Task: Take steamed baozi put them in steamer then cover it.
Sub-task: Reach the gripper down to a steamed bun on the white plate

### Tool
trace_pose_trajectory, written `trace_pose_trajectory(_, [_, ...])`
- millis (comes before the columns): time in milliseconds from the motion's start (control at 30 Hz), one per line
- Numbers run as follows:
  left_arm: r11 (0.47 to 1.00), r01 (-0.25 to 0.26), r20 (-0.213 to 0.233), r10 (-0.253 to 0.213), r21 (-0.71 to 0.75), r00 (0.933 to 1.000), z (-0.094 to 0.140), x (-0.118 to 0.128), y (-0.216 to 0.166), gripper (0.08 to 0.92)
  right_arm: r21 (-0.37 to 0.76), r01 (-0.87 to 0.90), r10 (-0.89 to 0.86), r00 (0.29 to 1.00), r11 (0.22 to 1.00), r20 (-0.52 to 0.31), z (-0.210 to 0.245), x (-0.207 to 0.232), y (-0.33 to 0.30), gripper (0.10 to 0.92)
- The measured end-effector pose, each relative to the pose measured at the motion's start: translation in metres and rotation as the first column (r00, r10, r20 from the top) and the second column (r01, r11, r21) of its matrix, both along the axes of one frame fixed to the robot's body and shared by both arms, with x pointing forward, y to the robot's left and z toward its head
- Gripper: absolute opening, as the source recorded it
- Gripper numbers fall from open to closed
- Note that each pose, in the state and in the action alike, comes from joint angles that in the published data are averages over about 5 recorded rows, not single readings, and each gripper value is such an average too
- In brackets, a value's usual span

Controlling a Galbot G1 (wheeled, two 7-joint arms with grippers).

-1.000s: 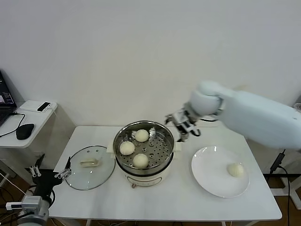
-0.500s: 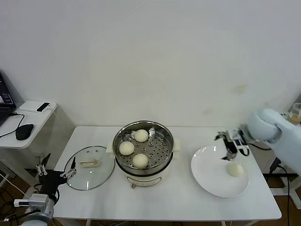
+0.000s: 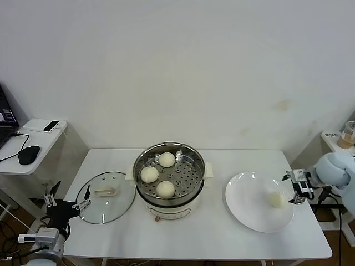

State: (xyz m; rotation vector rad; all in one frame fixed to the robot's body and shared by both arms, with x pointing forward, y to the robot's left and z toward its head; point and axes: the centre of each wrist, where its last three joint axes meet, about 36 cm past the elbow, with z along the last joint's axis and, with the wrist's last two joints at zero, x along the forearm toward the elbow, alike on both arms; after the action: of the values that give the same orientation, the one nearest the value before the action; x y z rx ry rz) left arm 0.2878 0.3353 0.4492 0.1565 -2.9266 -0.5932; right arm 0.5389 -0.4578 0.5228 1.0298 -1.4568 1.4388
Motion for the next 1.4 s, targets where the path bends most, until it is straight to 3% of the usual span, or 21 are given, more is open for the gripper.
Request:
trace_pose_trajectory(867, [1.000,-0.018,-0.002,0.018,0.002,0.9998,-0.001,-0.002,0.003,0.823,-0.015,0.055,-0.056,0.997,0.998,-0.055,-0.072,0.018,0.009,0.815])
trace_pose_trajectory(1400, [1.000,-0.021,-0.002,0.021,-0.003,0.9998,-0.002,-0.003,0.003,0.823,-0.025,0.058,-0.060,0.997,0.998,-0.057,-0.075,0.027,0.020,0.653])
